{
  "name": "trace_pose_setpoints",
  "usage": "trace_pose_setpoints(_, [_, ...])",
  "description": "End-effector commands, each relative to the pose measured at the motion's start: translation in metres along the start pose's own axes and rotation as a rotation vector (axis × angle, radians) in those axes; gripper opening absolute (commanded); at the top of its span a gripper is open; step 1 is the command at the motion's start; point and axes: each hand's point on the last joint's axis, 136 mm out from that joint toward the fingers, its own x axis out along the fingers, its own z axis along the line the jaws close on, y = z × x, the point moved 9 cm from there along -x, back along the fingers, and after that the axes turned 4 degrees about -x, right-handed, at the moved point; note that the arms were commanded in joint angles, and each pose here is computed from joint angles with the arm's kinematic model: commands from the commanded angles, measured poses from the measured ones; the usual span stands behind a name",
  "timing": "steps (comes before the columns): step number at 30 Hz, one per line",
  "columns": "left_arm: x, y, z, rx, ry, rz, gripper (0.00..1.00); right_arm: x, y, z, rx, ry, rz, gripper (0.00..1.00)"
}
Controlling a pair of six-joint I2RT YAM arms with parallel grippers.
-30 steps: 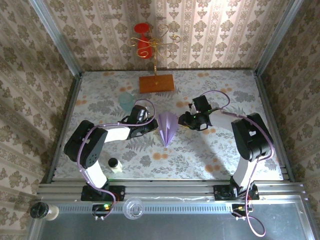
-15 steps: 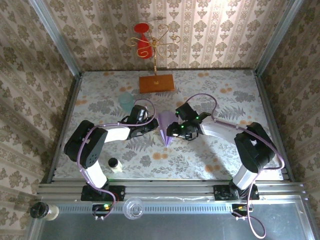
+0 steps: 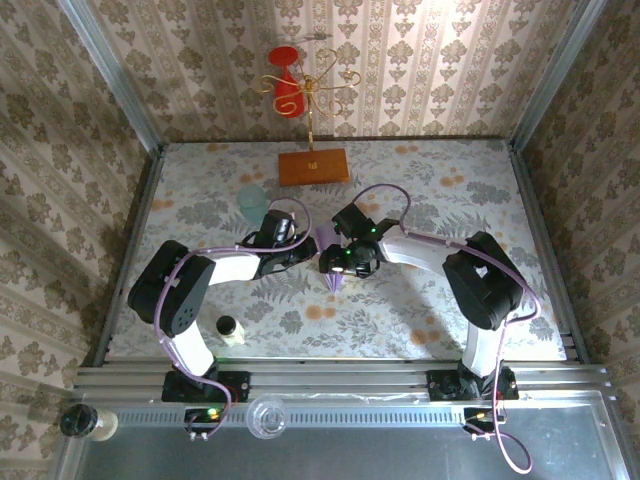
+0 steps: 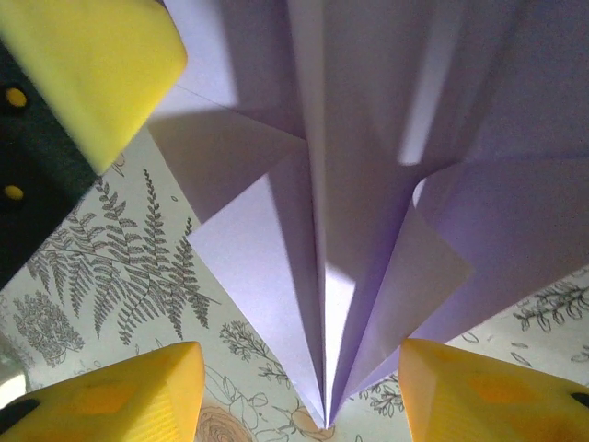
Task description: Fold a paper plane with a square sheet of paper (pick it up from the middle)
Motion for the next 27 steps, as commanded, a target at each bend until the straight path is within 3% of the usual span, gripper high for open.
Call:
trace_pose_setpoints(1, [-0.001,0.0,0.0,-0.004,0.024,0.002,0.03,0.005,-0.001,0.0,-0.042,0.05,0.029,0.6])
trace_pose_setpoints(15, [0.0,0.001,0.002,-0.007,0.02,0.01,0.03,0.006,-0.009,0.001,-0.058,0.092,0.006,0.53])
trace_pose_setpoints(21, [0.0,0.0,0.001,-0.005,0.021,0.008,0.03,-0.007,-0.01,0.0,-0.063,0.096,-0.071,0.58])
trace_pose_setpoints(27, [0.0,-0.001,0.0,-0.005,0.024,0.01,0.03,0.004,-0.008,0.002,-0.068,0.073,-0.01,0.58])
